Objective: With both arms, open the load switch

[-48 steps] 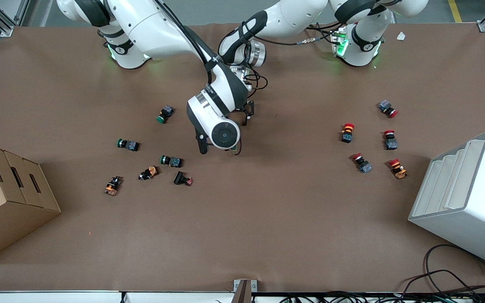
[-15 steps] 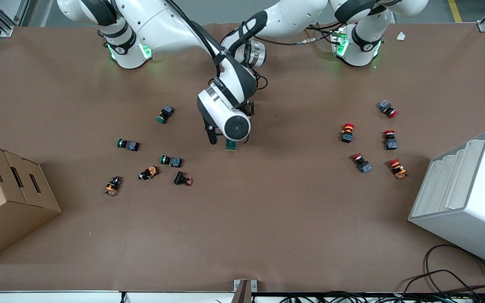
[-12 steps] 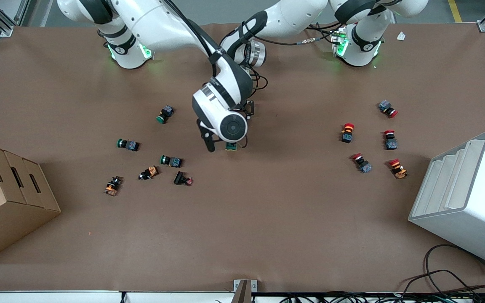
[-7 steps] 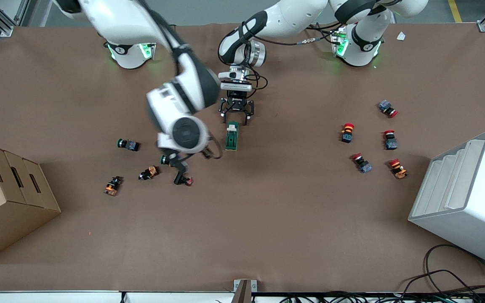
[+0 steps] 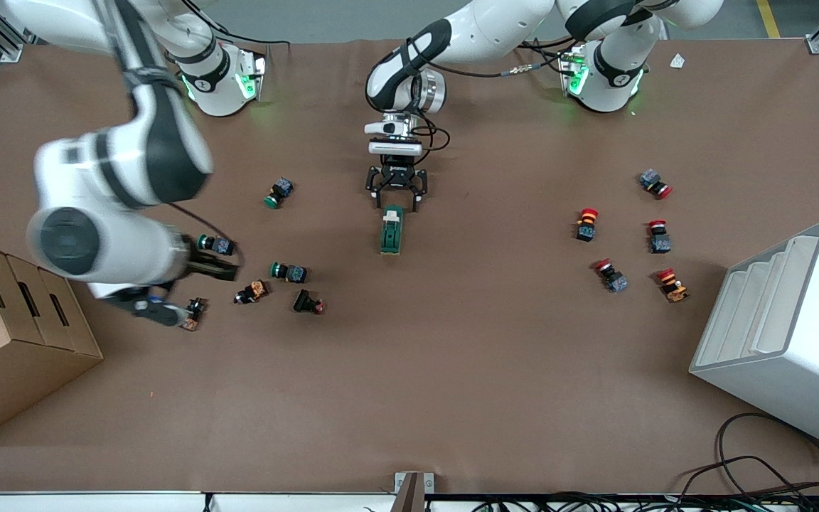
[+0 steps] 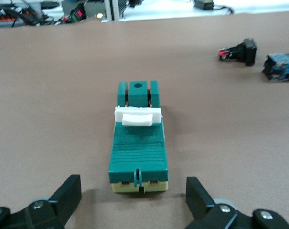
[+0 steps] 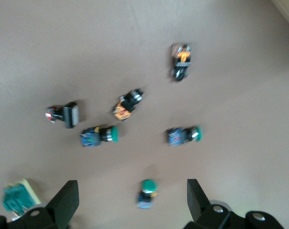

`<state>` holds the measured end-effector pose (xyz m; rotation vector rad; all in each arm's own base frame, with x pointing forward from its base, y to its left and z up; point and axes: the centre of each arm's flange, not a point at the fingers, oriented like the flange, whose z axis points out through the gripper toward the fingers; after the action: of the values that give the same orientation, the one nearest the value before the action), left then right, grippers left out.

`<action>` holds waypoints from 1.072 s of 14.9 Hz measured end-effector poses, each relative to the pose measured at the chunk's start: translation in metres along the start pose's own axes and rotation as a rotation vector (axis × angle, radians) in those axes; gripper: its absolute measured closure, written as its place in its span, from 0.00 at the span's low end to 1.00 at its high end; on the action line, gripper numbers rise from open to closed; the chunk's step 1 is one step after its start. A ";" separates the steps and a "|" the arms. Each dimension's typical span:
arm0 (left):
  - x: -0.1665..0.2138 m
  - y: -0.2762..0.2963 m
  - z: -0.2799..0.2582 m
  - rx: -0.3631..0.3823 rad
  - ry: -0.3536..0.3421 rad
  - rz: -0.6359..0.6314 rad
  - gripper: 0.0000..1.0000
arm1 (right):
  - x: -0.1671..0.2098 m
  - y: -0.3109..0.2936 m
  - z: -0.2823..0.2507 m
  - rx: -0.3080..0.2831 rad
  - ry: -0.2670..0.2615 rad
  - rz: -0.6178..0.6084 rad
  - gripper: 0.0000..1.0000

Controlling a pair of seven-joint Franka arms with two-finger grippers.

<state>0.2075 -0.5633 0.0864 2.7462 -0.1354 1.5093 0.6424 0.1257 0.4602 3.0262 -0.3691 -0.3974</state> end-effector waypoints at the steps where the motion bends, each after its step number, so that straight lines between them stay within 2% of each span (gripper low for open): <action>1: 0.006 0.005 -0.002 0.027 -0.038 -0.003 0.02 | 0.008 0.030 -0.008 0.010 0.005 -0.066 0.00; 4: 0.026 0.022 -0.014 0.066 -0.165 -0.023 0.02 | 0.027 0.116 -0.023 0.019 0.030 -0.229 0.00; 6: 0.044 0.034 -0.020 0.092 -0.231 -0.023 0.02 | 0.032 0.154 -0.029 0.029 0.041 -0.251 0.00; 9: 0.081 0.046 -0.024 0.128 -0.303 -0.012 0.02 | 0.028 0.172 -0.035 0.033 0.031 -0.240 0.00; 12: 0.137 0.047 -0.025 0.152 -0.353 -0.038 0.02 | 0.024 0.172 -0.058 0.032 0.072 -0.242 0.00; 16: 0.251 0.030 -0.031 0.156 -0.487 -0.057 0.02 | 0.019 0.176 -0.072 0.033 0.082 -0.238 0.00</action>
<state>0.3132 -0.6105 0.3135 3.1546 0.0633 0.8433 0.6394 -0.0469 0.5420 3.1154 -0.0095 -0.2811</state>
